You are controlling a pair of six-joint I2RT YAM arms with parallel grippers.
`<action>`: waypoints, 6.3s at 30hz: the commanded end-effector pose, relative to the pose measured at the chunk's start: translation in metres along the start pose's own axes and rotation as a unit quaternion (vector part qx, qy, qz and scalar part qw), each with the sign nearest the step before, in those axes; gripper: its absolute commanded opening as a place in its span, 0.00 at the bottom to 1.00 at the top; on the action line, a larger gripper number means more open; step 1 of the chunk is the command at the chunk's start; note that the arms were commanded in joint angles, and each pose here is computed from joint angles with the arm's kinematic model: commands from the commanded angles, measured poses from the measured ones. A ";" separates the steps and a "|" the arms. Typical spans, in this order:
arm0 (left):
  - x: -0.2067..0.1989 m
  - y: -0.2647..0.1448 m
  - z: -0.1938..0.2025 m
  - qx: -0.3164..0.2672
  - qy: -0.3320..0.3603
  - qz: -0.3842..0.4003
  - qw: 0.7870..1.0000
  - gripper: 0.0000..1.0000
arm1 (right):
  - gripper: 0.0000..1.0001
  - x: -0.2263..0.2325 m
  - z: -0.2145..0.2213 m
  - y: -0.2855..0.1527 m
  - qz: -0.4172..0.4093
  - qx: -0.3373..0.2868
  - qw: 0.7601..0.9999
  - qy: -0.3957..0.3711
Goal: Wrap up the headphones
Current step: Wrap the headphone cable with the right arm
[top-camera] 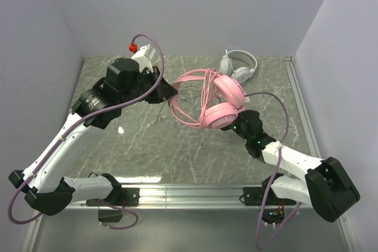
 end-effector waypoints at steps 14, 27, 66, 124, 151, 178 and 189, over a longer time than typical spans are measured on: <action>-0.045 -0.036 -0.056 -0.118 -0.039 0.085 0.989 0.00 | 0.36 0.013 -0.015 0.008 -0.021 -0.054 0.998 0.011; -0.045 -0.039 -0.058 -0.127 -0.045 0.089 0.987 0.00 | 0.42 0.016 -0.003 0.015 -0.005 -0.054 0.998 0.015; -0.044 -0.037 -0.059 -0.130 -0.047 0.084 0.987 0.00 | 0.00 0.041 -0.006 0.010 -0.018 -0.081 0.996 -0.012; 0.113 0.031 0.021 -0.370 -0.121 -0.208 0.897 0.00 | 0.00 0.193 -0.084 -0.093 -0.194 0.033 0.921 0.335; 0.073 0.060 0.057 -0.317 -0.103 -0.194 0.923 0.00 | 0.00 0.126 -0.071 -0.009 0.178 -0.041 0.908 0.377; 0.052 0.049 0.073 -0.328 -0.054 -0.088 0.939 0.00 | 0.00 0.102 -0.067 -0.003 0.231 -0.050 0.878 0.417; 0.028 0.051 0.065 -0.295 -0.018 -0.065 0.953 0.00 | 0.00 0.083 -0.047 0.007 0.280 -0.042 0.889 0.359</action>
Point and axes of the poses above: each gripper's point midway between its finger pads, its own y axis out along the fingers, its own x axis along the line the jaws close on, z = x × y, the point moved 3 cm from there along -y, back along the fingers, and after that the axes turned 2 degrees about y, right-handed, at the moved point
